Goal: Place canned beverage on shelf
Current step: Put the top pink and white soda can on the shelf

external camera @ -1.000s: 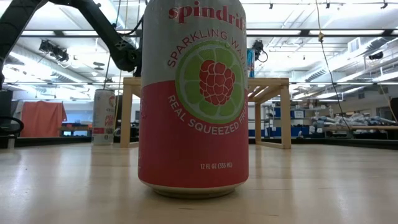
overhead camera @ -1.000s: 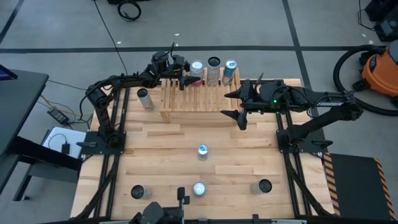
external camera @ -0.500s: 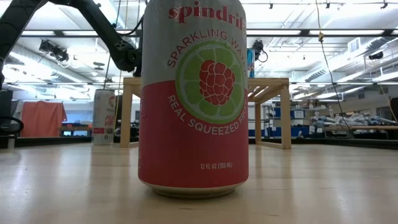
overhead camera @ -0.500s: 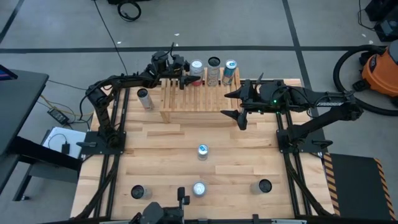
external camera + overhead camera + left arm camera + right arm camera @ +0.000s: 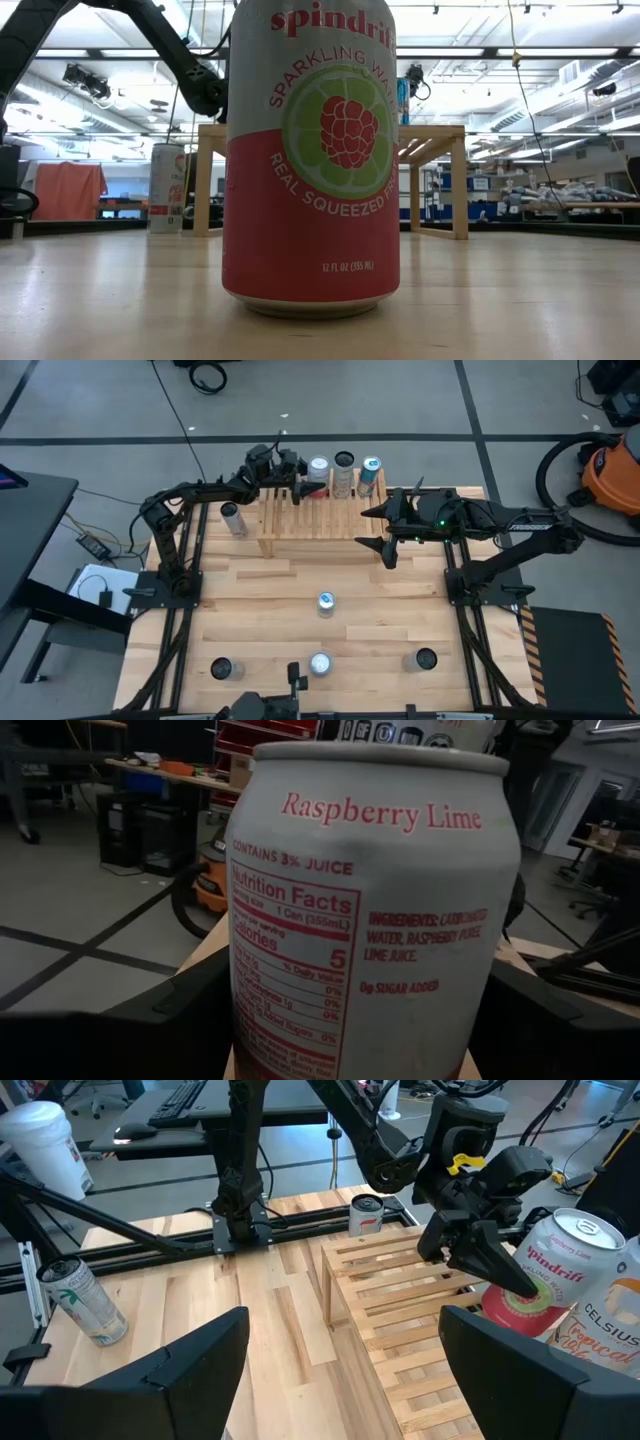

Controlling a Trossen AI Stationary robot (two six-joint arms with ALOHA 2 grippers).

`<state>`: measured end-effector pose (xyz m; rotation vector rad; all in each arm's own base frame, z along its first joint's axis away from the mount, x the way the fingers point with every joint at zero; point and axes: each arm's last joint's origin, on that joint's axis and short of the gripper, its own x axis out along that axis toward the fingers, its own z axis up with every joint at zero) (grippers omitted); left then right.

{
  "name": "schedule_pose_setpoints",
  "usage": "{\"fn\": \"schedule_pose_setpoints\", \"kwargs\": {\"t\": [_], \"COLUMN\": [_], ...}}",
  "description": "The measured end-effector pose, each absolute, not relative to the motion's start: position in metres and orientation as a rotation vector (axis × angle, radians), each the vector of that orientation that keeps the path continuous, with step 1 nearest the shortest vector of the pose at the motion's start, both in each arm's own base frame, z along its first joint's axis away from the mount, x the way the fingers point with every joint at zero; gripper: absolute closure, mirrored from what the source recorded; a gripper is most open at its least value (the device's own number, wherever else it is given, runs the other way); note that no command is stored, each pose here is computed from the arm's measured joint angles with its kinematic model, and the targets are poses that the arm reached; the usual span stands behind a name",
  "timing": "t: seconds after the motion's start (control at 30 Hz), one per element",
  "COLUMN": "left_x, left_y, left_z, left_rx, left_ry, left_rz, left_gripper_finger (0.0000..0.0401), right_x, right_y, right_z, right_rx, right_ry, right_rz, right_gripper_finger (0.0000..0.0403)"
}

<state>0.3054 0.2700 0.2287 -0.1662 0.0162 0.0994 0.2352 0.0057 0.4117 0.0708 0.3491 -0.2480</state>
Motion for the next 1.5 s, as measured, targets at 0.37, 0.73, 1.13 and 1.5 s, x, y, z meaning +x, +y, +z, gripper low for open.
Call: {"fn": "schedule_pose_setpoints", "kwargs": {"t": [0.37,0.73,1.13,1.5], "left_x": [0.299,0.2983,0.2987,0.299], "left_y": [0.276,0.2758,0.2754,0.2756], "left_z": [0.228,0.2278,0.2288,0.2291], "left_rx": [-0.208,-0.213,-0.203,-0.199], "left_ry": [0.031,0.039,0.028,0.023], "left_rz": [0.094,0.061,0.059,0.073], "left_gripper_finger": [0.0086,0.0086,0.0086,0.0086], "right_x": [0.2351,0.2351,0.2352,0.2352], "right_y": [0.0057,0.0057,0.0057,0.0057], "right_z": [0.4118,0.4118,0.4117,0.4117], "right_rx": [0.071,0.071,0.073,0.073], "right_ry": [0.349,0.349,0.349,0.349], "right_rz": [-0.248,-0.248,-0.248,-0.248], "right_gripper_finger": [0.0066,0.0066,0.0066,0.0066]}}
